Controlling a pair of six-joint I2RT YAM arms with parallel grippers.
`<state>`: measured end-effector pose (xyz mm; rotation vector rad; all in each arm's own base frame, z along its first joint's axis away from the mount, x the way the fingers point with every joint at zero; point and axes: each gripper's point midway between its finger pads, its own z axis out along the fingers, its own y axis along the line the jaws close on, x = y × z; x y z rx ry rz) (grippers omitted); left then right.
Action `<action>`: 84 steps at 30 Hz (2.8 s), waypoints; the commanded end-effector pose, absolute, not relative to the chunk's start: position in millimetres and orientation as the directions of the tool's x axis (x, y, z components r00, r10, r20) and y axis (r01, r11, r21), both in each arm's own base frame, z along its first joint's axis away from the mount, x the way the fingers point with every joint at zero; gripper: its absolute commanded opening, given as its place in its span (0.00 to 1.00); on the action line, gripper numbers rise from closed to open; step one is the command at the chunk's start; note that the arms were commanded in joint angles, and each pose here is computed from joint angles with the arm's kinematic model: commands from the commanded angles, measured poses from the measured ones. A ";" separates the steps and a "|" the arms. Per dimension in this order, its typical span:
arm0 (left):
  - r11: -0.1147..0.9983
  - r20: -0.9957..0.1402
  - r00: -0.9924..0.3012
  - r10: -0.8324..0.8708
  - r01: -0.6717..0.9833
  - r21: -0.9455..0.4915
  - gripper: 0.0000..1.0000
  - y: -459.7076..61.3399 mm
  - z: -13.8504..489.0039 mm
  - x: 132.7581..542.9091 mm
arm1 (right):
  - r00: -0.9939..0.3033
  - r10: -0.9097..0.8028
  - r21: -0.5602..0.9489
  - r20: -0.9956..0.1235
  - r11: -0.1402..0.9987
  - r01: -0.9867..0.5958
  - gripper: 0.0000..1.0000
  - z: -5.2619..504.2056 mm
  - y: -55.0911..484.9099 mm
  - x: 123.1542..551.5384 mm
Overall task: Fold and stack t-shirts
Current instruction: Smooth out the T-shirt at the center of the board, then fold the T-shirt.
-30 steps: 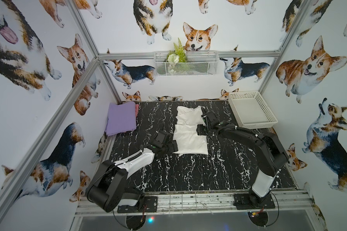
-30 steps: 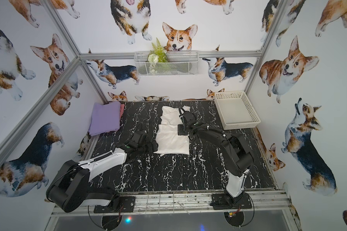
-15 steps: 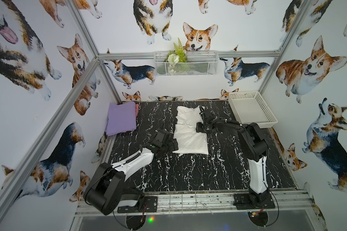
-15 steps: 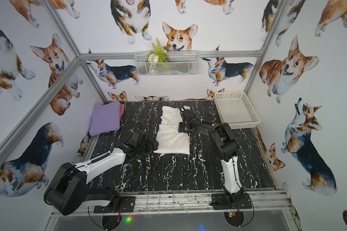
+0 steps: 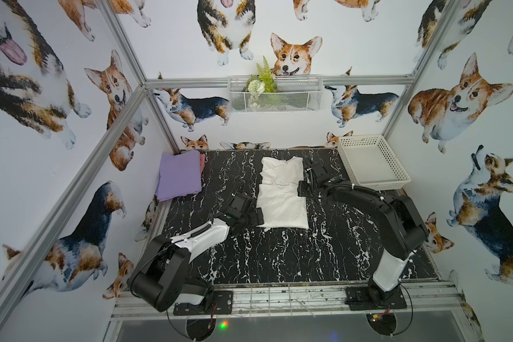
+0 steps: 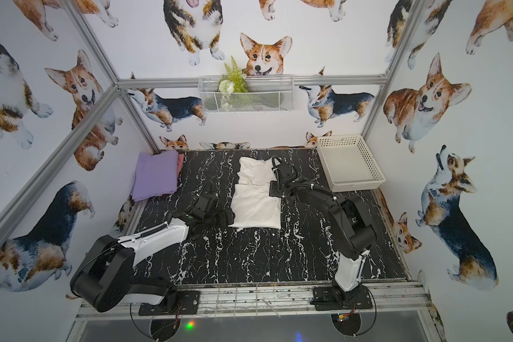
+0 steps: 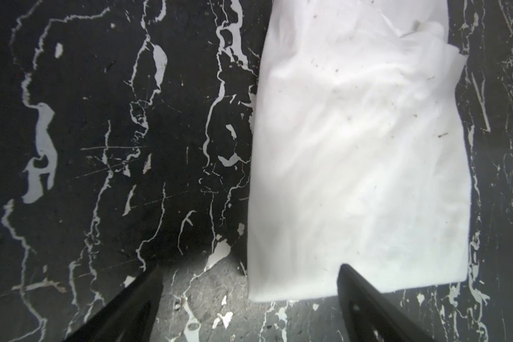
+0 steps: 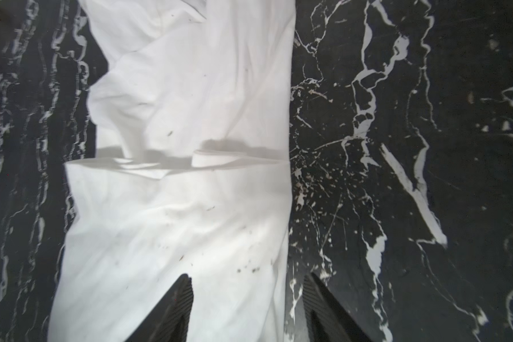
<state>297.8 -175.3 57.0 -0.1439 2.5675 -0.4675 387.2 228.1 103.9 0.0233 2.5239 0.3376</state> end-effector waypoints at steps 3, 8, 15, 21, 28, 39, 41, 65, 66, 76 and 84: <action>0.909 -0.468 -0.855 -0.223 -0.009 -0.417 0.95 -184.0 52.8 297.3 | -0.858 0.132 0.271 -0.497 0.962 -0.009 0.62 82.1 214.5 327.6; 0.900 -0.461 -0.856 -0.234 -0.012 -0.436 0.95 -186.0 52.1 296.0 | -0.883 0.182 0.312 -0.433 0.949 0.042 0.62 53.7 209.6 289.5; 0.886 -0.428 -0.872 -0.239 -0.015 -0.464 0.94 -192.5 44.9 293.4 | -0.885 0.210 0.318 -0.417 0.945 0.074 0.62 42.0 204.5 272.8; 0.858 -0.368 -0.888 -0.274 -0.054 -0.510 0.90 -199.4 23.5 288.6 | -0.886 0.218 0.297 -0.409 0.950 0.097 0.62 32.6 201.1 270.6; 0.850 -0.337 -0.900 -0.277 -0.066 -0.523 0.85 -205.3 13.7 290.2 | -0.890 0.231 0.296 -0.394 0.948 0.115 0.62 19.8 208.2 277.8; 0.847 -0.332 -0.905 -0.265 -0.055 -0.528 0.50 -203.4 20.0 282.1 | -0.902 0.198 0.288 -0.384 0.954 0.087 0.61 8.2 235.0 272.3; 0.840 -0.320 -0.910 -0.263 -0.053 -0.540 0.39 -205.9 18.3 280.3 | -0.903 0.196 0.281 -0.382 0.956 0.089 0.61 8.5 236.5 270.8; 0.899 -0.268 -0.945 -0.189 -0.057 -0.435 0.02 -196.6 89.8 156.2 | -0.918 -0.008 0.148 -0.397 0.986 -0.072 0.00 80.6 230.5 154.8; 0.903 -0.272 -0.943 -0.191 -0.060 -0.425 0.02 -192.9 94.8 146.3 | -0.917 -0.015 0.148 -0.398 0.986 -0.081 0.00 83.9 231.1 145.9; 0.940 -0.448 -0.877 -0.174 -0.013 -0.340 0.02 -189.8 147.0 119.2 | -0.831 -0.052 0.135 -0.553 0.979 -0.152 0.00 139.5 248.1 114.1; 0.969 -0.633 -0.764 -0.128 0.040 -0.244 0.04 -203.3 200.2 184.7 | -0.767 -0.021 0.107 -0.641 0.987 -0.117 0.00 145.4 249.5 189.3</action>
